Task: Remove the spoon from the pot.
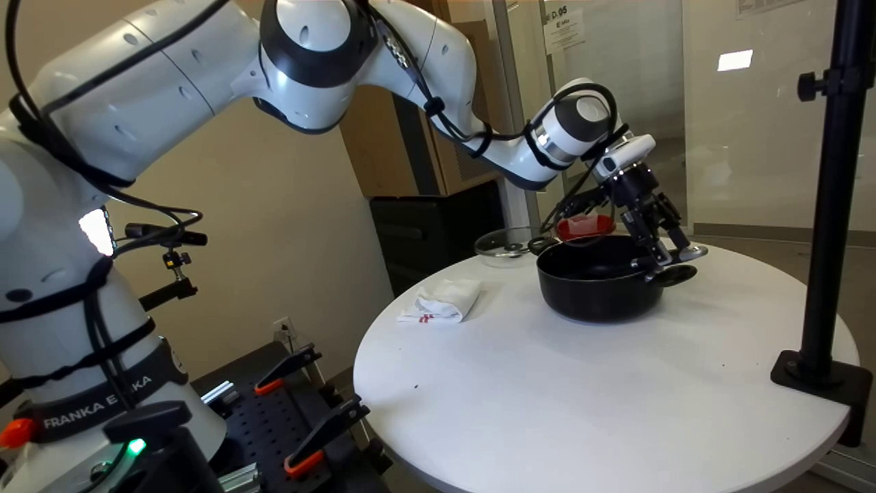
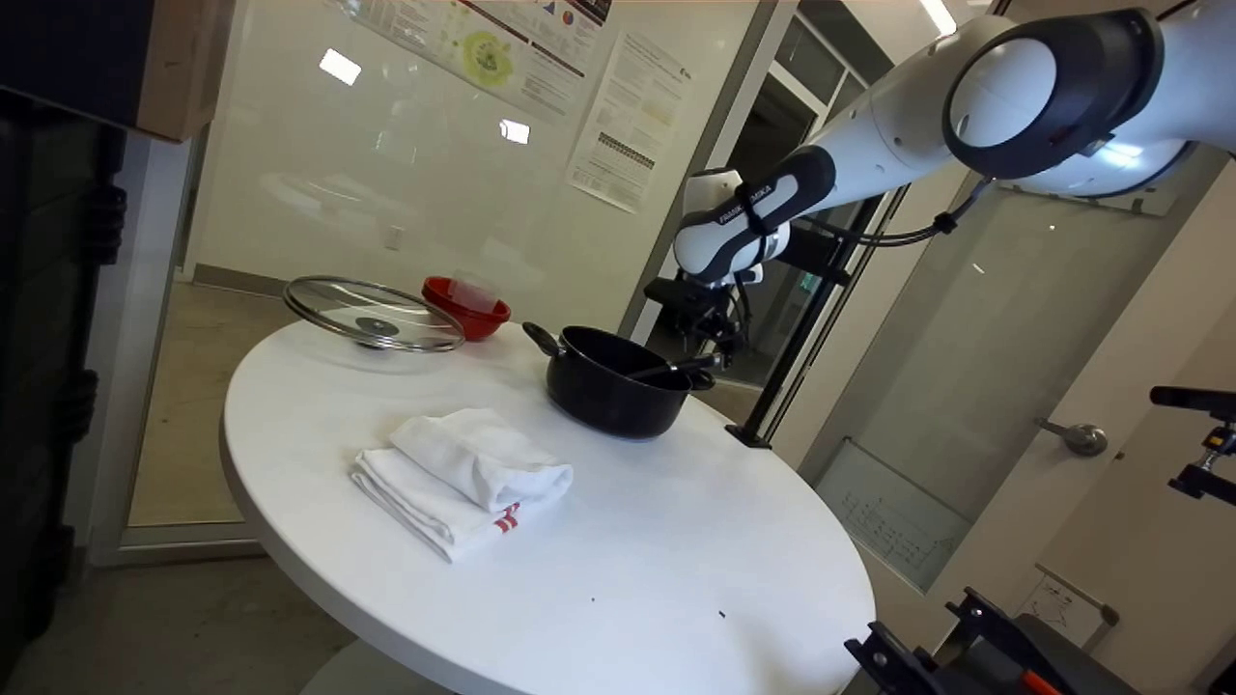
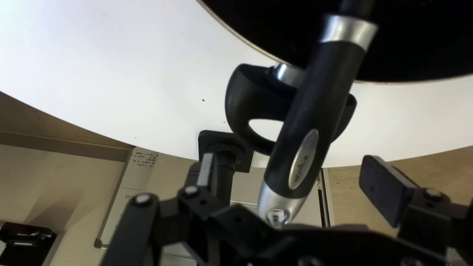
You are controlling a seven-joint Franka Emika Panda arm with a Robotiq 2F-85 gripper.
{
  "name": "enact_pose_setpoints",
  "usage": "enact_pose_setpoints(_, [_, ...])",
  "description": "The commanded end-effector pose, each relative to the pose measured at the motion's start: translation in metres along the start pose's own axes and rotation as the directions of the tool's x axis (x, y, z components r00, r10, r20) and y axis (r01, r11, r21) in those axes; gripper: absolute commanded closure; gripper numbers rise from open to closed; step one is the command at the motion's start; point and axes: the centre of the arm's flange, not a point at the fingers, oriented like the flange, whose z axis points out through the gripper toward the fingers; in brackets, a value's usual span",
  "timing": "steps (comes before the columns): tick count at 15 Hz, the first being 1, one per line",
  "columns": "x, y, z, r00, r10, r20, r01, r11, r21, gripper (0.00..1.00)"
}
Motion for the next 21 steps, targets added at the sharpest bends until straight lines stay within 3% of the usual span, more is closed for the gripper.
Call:
enact_pose_setpoints(1, [-0.005, 0.001, 0.002, 0.999, -0.043, -0.020, 0.043, 0.999, 0.018, 0.28])
enact_pose_setpoints(3, [-0.005, 0.001, 0.002, 0.998, -0.052, -0.021, 0.052, 0.998, 0.022, 0.36])
enact_pose_setpoints(10, [0.001, 0.003, -0.028, 0.997, -0.071, 0.017, 0.069, 0.992, 0.108, 0.90])
enact_pose_setpoints(17, [0.042, 0.021, -0.126, 0.995, -0.070, 0.078, 0.042, 0.947, 0.320, 0.92])
enact_pose_setpoints(21, [0.081, 0.039, -0.201, 0.995, -0.101, 0.015, 0.085, 0.903, 0.421, 0.92])
